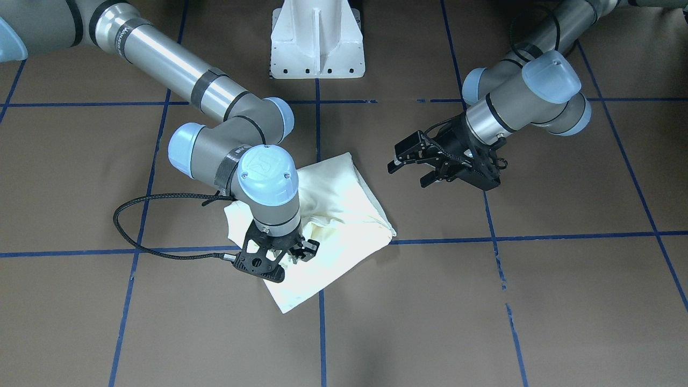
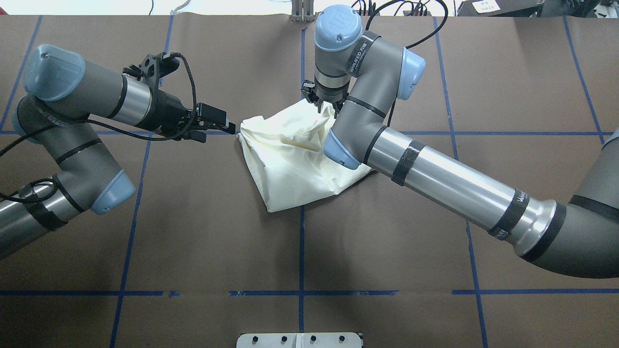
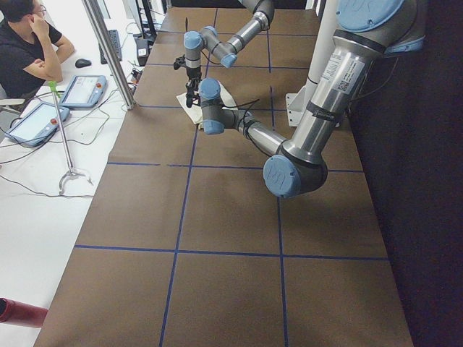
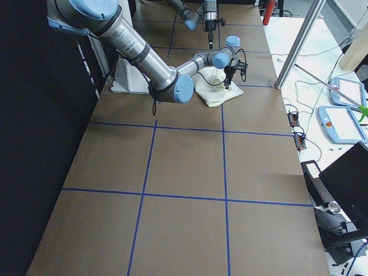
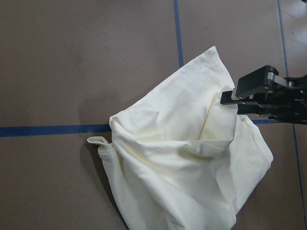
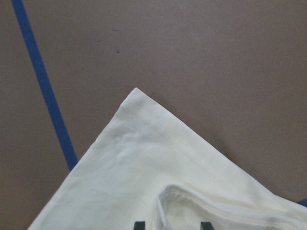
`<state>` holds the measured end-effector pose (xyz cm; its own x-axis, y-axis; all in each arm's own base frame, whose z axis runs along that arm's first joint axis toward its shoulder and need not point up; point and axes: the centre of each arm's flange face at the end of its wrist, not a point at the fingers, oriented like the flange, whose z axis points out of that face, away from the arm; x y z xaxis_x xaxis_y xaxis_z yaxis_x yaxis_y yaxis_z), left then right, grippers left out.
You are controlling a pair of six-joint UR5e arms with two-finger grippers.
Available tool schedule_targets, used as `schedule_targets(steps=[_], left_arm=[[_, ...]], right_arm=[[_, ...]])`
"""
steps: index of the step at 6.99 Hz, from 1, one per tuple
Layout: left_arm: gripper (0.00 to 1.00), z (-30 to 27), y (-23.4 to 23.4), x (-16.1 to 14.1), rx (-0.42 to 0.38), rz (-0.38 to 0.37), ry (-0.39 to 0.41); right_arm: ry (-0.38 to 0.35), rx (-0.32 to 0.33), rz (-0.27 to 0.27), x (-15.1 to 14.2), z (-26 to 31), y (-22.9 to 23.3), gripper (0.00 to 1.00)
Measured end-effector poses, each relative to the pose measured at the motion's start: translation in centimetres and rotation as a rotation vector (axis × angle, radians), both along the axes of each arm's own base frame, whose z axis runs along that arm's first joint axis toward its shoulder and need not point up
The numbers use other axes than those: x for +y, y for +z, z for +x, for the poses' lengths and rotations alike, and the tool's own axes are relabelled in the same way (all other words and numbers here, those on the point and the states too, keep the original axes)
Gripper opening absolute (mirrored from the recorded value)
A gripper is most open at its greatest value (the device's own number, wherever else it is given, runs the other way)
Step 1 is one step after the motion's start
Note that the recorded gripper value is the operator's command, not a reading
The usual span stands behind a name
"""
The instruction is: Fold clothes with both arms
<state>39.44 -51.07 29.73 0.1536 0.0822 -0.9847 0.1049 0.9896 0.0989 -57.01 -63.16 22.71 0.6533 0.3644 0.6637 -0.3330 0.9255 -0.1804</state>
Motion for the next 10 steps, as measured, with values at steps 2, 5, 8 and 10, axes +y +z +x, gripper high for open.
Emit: schedule_targets(steps=[2,5,8,10], left_arm=[[0.99,0.0,0.1,0.0,-0.001,-0.001,-0.001],[0.99,0.0,0.1,-0.1,-0.002,-0.001,-0.003],[0.99,0.0,0.2,0.0,0.000,0.001,-0.003],[0.99,0.0,0.1,0.0,0.001,0.003,-0.003]], right_arm=[[0.013,0.007,-0.009,-0.3,0.1,0.3,0.00],[0.112,0.009,-0.061,-0.7,0.3,0.3,0.00],[0.306,0.033,-0.140,-2.2,1.6,0.8,0.00],[0.345,0.064,-0.158,-2.6,2.1,1.4,0.99]])
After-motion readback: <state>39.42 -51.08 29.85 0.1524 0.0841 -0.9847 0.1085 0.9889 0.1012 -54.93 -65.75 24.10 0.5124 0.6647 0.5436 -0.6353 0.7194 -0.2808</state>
